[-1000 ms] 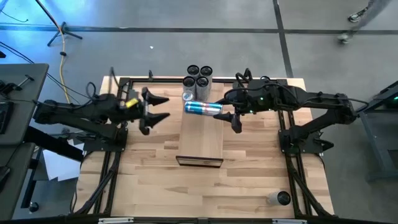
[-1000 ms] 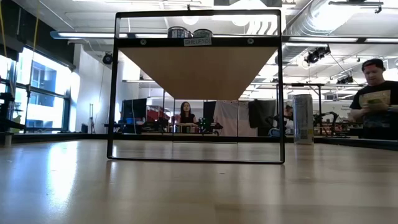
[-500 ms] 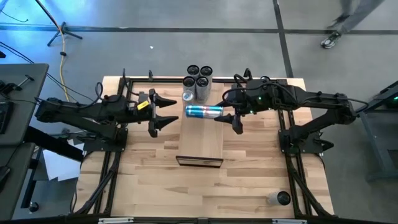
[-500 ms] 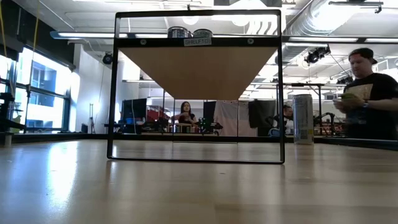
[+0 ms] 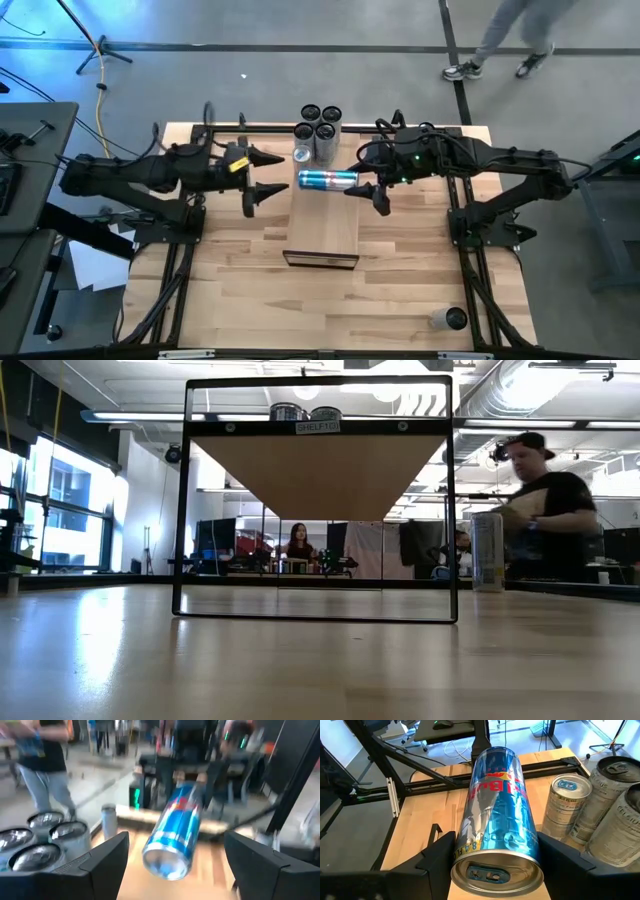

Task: Place canned beverage on shelf
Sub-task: Put the blue soda can on the shelf aligned with the blue soda can

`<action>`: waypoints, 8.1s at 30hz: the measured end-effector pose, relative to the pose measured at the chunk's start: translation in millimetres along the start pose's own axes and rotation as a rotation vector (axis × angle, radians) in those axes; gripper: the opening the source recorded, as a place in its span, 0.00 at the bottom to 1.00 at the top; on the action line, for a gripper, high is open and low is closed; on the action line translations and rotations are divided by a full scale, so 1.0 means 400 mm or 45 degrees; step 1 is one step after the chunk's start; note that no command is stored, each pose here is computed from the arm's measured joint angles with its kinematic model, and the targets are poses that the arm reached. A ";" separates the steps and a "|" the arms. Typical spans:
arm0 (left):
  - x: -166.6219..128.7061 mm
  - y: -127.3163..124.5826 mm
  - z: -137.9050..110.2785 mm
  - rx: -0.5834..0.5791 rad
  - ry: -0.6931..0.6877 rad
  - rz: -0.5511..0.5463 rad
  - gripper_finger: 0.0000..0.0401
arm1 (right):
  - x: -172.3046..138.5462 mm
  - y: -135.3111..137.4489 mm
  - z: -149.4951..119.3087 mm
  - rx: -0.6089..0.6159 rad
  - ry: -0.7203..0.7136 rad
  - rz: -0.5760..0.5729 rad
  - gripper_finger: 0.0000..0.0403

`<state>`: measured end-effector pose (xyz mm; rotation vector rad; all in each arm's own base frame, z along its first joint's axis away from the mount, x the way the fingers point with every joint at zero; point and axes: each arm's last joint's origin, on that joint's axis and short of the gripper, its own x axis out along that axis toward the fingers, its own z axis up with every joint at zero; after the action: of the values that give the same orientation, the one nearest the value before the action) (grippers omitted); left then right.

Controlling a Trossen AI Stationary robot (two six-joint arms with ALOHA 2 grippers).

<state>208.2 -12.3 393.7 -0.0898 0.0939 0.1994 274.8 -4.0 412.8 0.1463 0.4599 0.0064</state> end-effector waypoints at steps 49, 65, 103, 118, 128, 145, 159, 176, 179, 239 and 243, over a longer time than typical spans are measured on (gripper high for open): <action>0.348 -0.028 0.060 0.359 1.055 -0.181 0.74 | 0.056 -0.002 -0.030 0.002 0.160 0.054 0.58; 0.352 -0.017 0.066 0.376 1.023 -0.178 0.37 | 0.055 -0.003 -0.030 -0.031 0.156 0.034 0.60; 0.195 0.010 0.100 0.085 0.438 -0.063 0.38 | -0.168 -0.040 -0.021 0.063 0.004 -0.333 0.71; 0.197 -0.018 -0.234 -0.075 -0.118 -0.156 0.38 | -0.129 -0.016 -0.030 0.059 0.063 -0.346 0.71; 0.243 -0.018 -0.312 -0.139 -0.185 -0.113 0.38 | -0.015 -0.023 -0.115 0.180 0.043 -0.330 0.71; 0.300 -0.024 -0.412 -0.118 -0.093 -0.062 0.39 | 0.026 -0.011 -0.171 0.388 -0.091 -0.261 0.71; 0.310 -0.018 -0.427 -0.108 -0.072 -0.048 0.39 | 0.021 -0.007 -0.169 0.336 -0.043 -0.082 0.71; 0.311 -0.018 -0.430 -0.043 -0.057 -0.044 0.39 | 0.009 -0.045 -0.202 0.350 0.094 -0.348 0.07; 0.311 -0.018 -0.430 -0.041 -0.057 -0.044 0.39 | 0.016 -0.046 -0.207 0.353 0.119 -0.354 0.05; 0.311 -0.016 -0.439 0.093 -0.008 -0.009 0.55 | 0.083 -0.035 -0.188 0.401 0.045 -0.149 0.00; 0.311 -0.015 -0.441 0.094 -0.002 -0.007 0.61 | 0.083 -0.035 -0.188 0.400 0.045 -0.149 0.00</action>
<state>315.9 -11.5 206.7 -0.0163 0.0991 0.1902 271.0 -6.0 329.5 0.4285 0.5025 -0.1790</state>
